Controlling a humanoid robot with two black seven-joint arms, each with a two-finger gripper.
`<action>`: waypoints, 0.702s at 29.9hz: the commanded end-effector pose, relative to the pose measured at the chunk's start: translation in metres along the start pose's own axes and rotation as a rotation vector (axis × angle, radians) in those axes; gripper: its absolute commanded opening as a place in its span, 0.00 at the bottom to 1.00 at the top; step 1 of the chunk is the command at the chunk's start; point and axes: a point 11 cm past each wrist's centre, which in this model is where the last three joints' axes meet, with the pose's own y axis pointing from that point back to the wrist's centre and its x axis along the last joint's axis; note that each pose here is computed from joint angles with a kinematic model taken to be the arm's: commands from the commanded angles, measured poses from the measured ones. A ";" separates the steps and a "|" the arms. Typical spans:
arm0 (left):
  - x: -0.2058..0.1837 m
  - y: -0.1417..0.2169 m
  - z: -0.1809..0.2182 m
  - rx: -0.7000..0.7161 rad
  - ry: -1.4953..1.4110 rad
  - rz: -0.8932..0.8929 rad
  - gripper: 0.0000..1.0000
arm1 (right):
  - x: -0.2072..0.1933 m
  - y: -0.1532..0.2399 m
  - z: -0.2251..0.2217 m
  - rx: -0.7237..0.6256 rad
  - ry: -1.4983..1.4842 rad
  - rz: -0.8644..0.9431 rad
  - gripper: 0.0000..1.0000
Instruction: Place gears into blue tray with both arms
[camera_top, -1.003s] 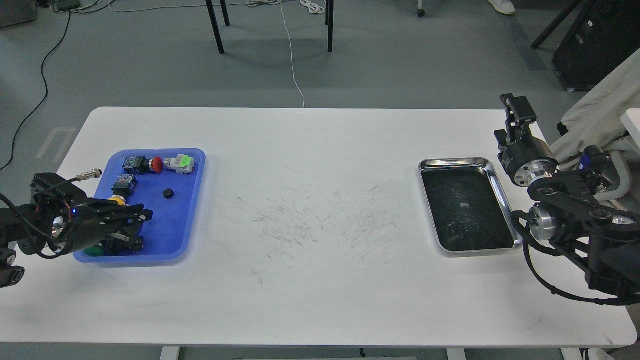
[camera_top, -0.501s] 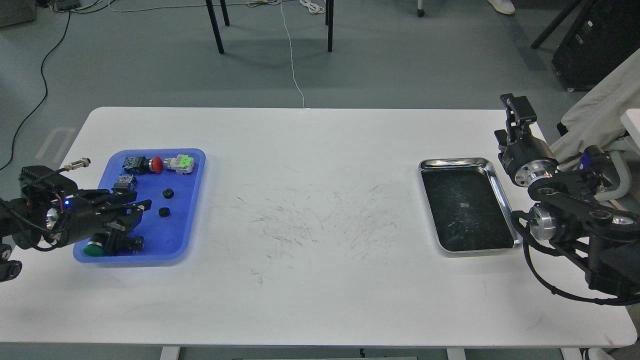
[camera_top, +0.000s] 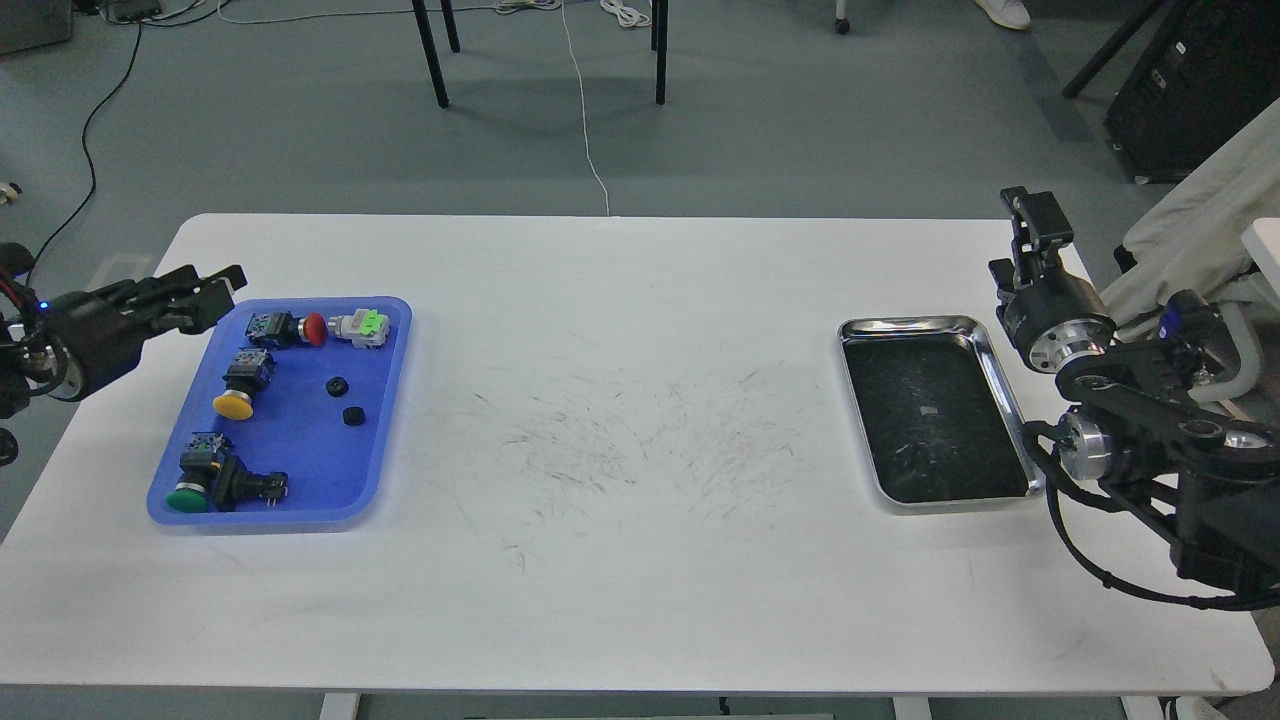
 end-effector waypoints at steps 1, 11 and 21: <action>0.017 -0.003 -0.001 0.037 0.180 0.117 0.65 | 0.000 0.000 0.000 0.001 0.000 0.000 0.95; 0.070 -0.014 -0.002 0.084 0.815 0.496 0.77 | 0.001 -0.001 -0.003 0.005 0.003 -0.001 0.95; 0.066 -0.035 0.025 -0.051 1.119 0.514 0.83 | 0.000 -0.002 -0.006 0.012 0.003 -0.004 0.95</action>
